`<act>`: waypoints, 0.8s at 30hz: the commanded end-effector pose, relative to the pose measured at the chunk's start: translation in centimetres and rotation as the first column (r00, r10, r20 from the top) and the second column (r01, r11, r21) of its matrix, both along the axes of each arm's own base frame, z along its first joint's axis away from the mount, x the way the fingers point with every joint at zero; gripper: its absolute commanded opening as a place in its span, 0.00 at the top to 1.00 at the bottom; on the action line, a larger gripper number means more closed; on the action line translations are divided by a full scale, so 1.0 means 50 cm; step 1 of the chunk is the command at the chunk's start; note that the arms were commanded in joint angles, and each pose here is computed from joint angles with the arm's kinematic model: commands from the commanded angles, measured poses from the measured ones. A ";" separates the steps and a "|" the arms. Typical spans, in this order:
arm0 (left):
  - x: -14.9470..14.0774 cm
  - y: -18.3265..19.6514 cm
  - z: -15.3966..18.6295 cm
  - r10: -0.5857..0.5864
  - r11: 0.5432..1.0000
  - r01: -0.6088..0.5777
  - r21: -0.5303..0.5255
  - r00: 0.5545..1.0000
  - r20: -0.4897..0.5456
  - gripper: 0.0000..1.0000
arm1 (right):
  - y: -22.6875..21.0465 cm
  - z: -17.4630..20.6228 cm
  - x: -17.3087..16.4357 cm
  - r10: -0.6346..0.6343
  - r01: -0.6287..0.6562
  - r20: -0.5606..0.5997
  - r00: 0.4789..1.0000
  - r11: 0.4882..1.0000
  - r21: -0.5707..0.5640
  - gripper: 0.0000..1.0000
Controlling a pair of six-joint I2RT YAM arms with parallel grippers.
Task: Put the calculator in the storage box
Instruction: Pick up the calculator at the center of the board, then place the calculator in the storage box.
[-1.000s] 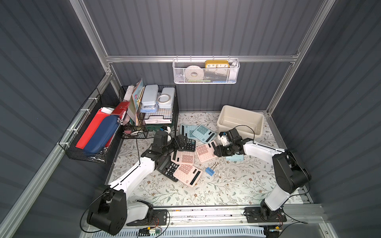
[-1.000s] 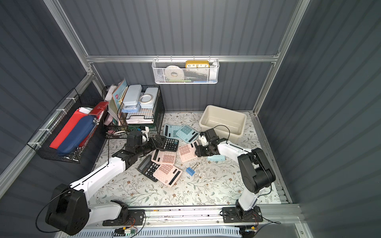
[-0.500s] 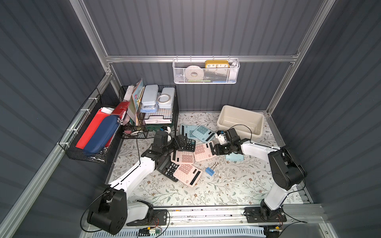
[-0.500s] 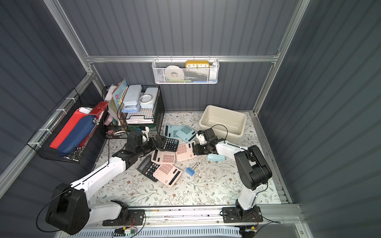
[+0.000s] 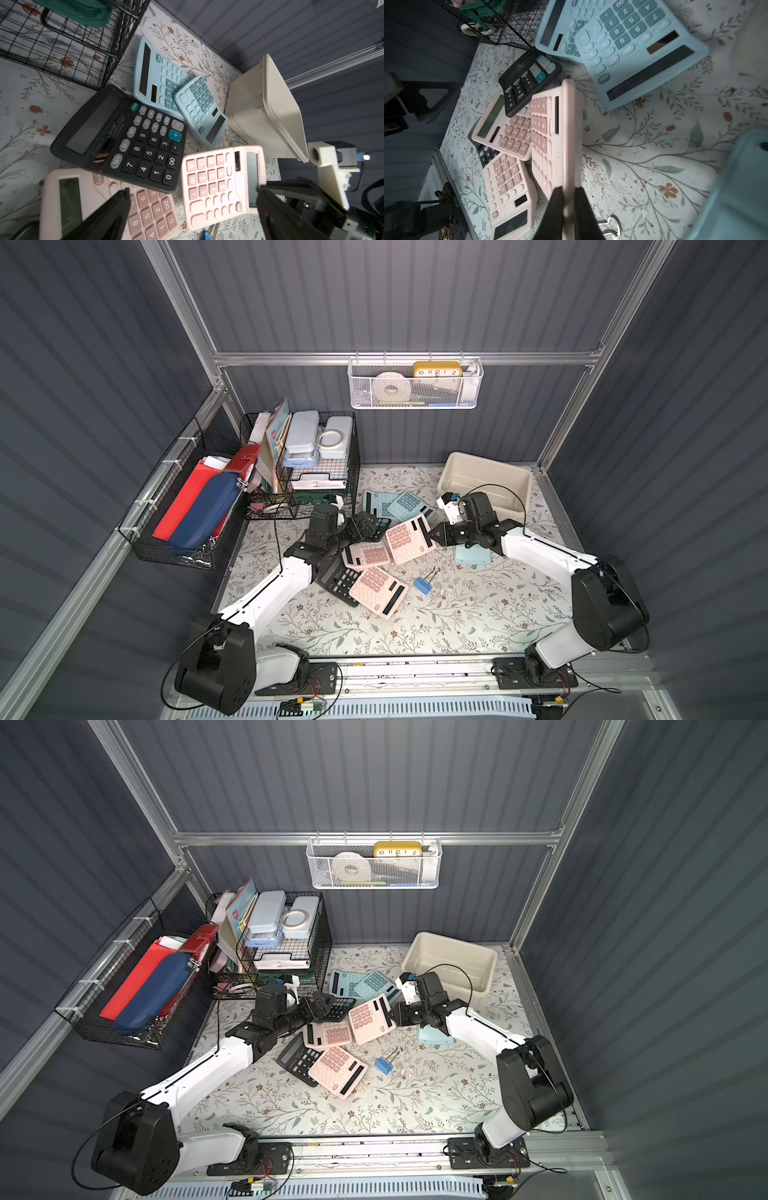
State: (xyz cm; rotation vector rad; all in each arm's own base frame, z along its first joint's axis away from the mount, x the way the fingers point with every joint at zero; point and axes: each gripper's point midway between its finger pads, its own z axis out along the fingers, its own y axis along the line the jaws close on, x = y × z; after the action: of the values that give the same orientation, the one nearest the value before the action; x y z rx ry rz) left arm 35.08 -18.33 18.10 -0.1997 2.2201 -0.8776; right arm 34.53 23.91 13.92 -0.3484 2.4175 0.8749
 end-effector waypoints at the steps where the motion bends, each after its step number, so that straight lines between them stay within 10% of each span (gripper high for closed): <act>1: -0.004 0.005 0.032 0.006 1.000 -0.006 0.004 0.999 0.038 0.01 | -0.008 0.066 0.007 -0.039 0.038 0.057 0.998 0.999 0.024 1.00; 14: -0.009 0.012 0.038 0.019 1.000 -0.019 0.008 0.999 0.044 0.01 | -0.195 0.297 0.039 -0.324 0.285 0.197 0.925 0.937 0.201 1.00; 24: -0.005 0.011 0.037 0.021 1.000 -0.021 0.007 0.999 0.042 0.01 | -0.433 0.346 0.066 -0.641 0.623 0.165 0.750 0.768 0.151 1.00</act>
State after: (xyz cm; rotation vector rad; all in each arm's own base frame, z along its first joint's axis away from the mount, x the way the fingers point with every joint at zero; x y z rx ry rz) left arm 34.82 -17.77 19.28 -0.2086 2.1890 -0.8607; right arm 37.70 4.96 31.12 0.2748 2.0472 0.6653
